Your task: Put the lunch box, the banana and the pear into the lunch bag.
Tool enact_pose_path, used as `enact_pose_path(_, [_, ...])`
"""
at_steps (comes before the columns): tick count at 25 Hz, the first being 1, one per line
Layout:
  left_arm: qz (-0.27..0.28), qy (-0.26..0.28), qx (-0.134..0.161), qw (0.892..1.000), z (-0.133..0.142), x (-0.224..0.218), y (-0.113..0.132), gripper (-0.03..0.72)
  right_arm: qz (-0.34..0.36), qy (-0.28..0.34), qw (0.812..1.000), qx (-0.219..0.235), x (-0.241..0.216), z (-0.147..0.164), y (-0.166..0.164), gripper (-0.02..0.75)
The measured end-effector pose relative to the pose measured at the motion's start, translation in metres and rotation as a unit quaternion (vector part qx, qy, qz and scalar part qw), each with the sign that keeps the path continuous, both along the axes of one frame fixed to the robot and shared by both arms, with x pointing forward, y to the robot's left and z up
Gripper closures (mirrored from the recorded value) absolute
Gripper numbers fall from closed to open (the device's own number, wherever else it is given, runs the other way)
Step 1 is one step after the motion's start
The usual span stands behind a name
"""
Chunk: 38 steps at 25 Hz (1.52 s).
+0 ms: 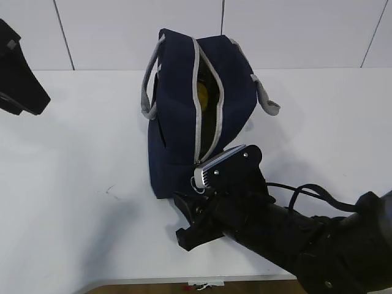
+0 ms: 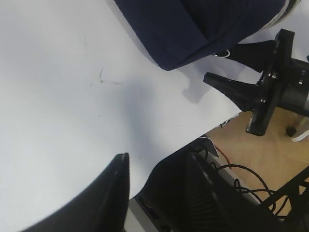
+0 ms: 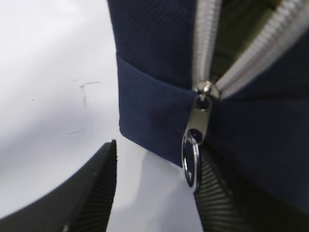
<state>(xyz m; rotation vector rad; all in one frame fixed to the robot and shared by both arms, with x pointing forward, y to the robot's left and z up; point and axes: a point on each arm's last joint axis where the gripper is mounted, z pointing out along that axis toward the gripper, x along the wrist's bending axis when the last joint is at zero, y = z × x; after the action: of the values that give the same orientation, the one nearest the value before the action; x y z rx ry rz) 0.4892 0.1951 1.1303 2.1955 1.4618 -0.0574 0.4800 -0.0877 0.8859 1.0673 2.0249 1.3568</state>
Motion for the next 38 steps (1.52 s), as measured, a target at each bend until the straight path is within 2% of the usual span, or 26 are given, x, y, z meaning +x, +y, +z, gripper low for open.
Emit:
enact_pose_path(7, [0.0,0.0,0.0,1.0,0.0,0.0,0.0,0.391,-0.008,0.011,1.0,-0.004,-0.0001,-0.0019,-0.0013,0.33])
enact_pose_path(13, [0.0,0.0,0.0,1.0,0.0,0.0,0.0,0.391,-0.02,0.016,1.0,-0.002,0.0008,-0.0024,-0.0028,0.42])
enact_pose_path(20, [0.0,0.0,0.0,1.0,0.0,0.0,0.0,0.406,-0.021,0.017,1.0,-0.002,0.0008,-0.0025,-0.0029,0.451])
enact_pose_path(25, [0.0,0.0,0.0,1.0,0.0,0.0,0.0,0.411,-0.021,0.018,1.0,-0.002,0.0008,-0.0025,-0.0029,0.537])
enact_pose_path(31, [0.0,0.0,0.0,1.0,0.0,0.0,0.0,0.412,-0.024,0.018,1.0,-0.001,0.001,-0.0025,-0.0032,0.599])
enact_pose_path(38, [0.0,0.0,0.0,1.0,0.0,0.0,0.0,0.423,-0.044,0.023,0.999,0.005,0.0025,-0.0027,-0.0056,0.724])
